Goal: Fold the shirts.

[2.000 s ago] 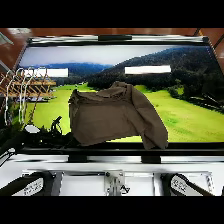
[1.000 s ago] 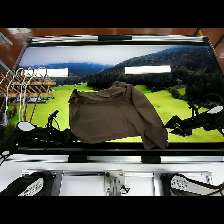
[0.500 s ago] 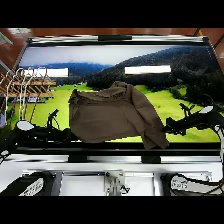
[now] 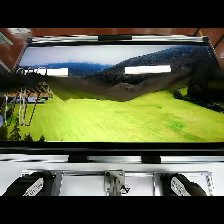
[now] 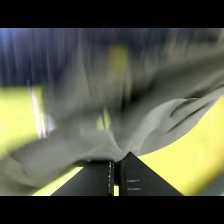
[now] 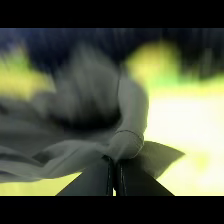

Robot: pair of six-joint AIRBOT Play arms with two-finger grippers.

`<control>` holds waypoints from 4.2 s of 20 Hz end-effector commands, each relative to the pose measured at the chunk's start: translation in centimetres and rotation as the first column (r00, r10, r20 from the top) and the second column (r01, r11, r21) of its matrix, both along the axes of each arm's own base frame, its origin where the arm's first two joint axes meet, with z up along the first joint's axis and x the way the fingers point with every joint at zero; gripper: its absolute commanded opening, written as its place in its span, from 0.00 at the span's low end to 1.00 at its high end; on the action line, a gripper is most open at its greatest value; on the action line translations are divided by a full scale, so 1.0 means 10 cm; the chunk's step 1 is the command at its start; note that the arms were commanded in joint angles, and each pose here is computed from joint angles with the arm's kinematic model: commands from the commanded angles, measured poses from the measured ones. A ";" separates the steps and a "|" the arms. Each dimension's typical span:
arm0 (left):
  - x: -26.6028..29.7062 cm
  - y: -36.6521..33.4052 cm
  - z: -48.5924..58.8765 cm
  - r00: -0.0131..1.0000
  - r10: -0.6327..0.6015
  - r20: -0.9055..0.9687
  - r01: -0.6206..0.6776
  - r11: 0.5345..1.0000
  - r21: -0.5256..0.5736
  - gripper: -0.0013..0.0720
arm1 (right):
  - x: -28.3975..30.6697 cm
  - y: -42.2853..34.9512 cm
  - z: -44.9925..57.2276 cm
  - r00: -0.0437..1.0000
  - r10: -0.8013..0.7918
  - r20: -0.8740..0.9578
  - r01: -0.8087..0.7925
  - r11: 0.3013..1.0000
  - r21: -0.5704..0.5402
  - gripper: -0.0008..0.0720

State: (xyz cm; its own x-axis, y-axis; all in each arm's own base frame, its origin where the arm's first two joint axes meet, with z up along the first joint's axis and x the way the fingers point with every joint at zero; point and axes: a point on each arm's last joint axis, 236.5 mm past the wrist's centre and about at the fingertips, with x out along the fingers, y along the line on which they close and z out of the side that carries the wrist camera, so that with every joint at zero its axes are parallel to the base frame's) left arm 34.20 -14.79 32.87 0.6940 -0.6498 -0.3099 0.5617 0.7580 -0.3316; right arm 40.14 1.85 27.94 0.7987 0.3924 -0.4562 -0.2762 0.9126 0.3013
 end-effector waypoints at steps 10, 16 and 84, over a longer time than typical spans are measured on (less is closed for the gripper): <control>-2.06 0.49 2.48 0.713 0.230 0.662 -0.286 0.958 -0.026 0.06 | -2.60 0.26 3.20 0.549 -0.134 0.825 0.396 0.911 -0.116 0.09; -1.29 0.53 1.35 0.912 0.207 0.355 -0.276 0.949 0.154 0.06 | -1.75 0.07 1.99 0.903 -0.126 0.410 0.256 0.925 -0.280 0.09; -0.95 0.61 -4.04 0.437 -0.006 -0.899 0.001 1.000 -0.007 0.06 | -1.62 -0.64 -3.23 0.333 -0.047 -0.942 0.204 0.979 0.023 0.82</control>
State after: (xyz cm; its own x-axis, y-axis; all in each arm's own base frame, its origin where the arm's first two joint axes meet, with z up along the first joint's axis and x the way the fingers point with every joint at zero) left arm 24.66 -8.07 -9.33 0.0354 -0.6240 -0.7806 -0.0987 0.7751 -0.6241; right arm 25.36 -5.07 -2.52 -0.0407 0.4274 -0.9031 0.3574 0.8503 0.3863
